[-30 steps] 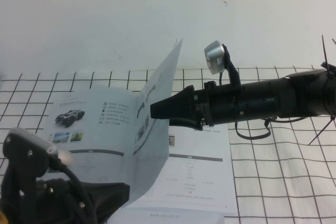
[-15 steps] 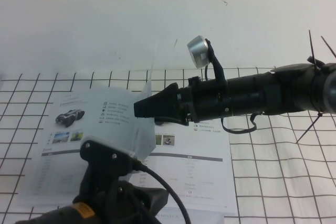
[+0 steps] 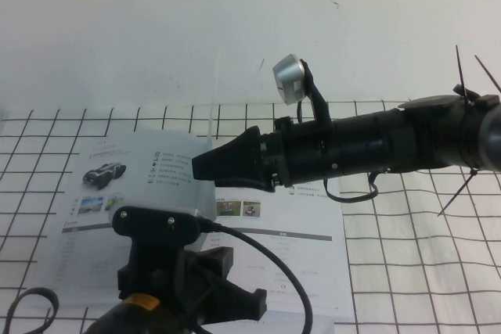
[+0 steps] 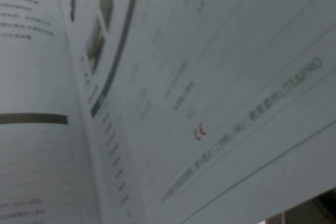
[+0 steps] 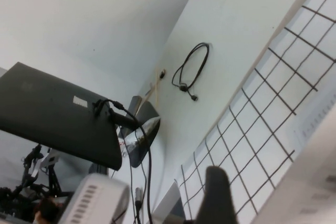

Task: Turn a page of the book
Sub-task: Open the closed book

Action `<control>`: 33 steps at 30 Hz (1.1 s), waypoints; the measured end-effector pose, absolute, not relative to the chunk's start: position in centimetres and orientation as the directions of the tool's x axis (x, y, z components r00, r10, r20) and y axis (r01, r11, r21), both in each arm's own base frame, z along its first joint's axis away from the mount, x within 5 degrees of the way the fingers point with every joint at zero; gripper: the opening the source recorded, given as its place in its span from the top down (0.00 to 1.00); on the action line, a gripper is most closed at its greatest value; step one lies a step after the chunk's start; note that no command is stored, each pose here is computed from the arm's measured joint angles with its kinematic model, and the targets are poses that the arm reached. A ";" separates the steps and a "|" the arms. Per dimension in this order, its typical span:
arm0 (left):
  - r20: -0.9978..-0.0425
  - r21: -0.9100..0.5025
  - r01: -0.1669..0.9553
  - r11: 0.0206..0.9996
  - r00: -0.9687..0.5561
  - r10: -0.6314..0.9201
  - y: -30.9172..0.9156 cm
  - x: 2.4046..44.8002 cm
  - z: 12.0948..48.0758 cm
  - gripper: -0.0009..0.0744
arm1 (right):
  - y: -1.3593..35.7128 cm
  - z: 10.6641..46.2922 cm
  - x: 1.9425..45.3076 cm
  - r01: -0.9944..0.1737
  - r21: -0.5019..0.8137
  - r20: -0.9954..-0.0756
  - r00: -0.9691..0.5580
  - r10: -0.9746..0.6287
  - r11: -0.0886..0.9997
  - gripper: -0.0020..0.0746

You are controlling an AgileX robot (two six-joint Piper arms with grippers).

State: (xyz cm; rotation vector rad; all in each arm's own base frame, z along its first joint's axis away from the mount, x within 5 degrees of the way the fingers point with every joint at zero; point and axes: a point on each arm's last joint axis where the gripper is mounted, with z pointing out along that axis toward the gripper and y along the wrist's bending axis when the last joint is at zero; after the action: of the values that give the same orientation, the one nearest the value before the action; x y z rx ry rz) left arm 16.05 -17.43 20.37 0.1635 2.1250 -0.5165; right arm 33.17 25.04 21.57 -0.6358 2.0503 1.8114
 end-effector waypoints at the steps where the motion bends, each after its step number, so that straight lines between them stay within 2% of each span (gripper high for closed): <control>1: -0.814 -0.299 0.291 0.909 -0.574 -0.085 -17.3 16.1 20.3 0.99 | 25.0 21.8 33.1 -0.536 0.840 -0.526 -0.843 -0.111 0.087 0.33; 12: -0.803 -0.251 0.111 0.962 -0.579 -0.143 -15.7 16.5 19.9 0.99 | 24.8 26.7 32.2 -0.640 0.768 -0.638 -0.764 -0.098 -0.010 0.34; 16: -0.795 -0.246 0.050 0.968 -0.582 -0.172 -15.3 16.5 19.8 0.99 | 24.7 27.3 32.0 -0.666 0.746 -0.662 -0.742 -0.106 0.004 0.42; 19: -0.790 -0.240 0.028 0.970 -0.587 -0.178 -15.1 16.5 19.7 0.99 | 24.3 26.3 32.3 -0.689 0.719 -0.669 -0.722 -0.174 0.093 0.56; 24: -0.775 -0.249 -0.013 0.968 -0.598 -0.207 -14.8 16.6 19.6 0.99 | 23.2 23.7 32.4 -0.727 0.621 -0.621 -0.685 -0.381 0.294 0.89; 27: -0.747 -0.268 -0.071 0.961 -0.615 -0.254 -14.0 17.1 19.3 0.99 | 22.5 22.1 32.5 -0.725 0.571 -0.550 -0.687 -0.475 0.386 0.95; 33: -0.661 -0.333 -0.130 0.934 -0.674 -0.329 -12.3 18.7 18.8 0.99 | 21.8 18.8 33.0 -0.708 0.527 -0.436 -0.700 -0.566 0.469 0.97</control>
State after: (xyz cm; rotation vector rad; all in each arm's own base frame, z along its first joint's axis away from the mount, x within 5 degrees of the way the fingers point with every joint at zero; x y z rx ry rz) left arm 18.74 -12.28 18.75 -0.3233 2.3093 -0.3314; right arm 32.99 21.84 18.76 -1.1059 2.5159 1.0460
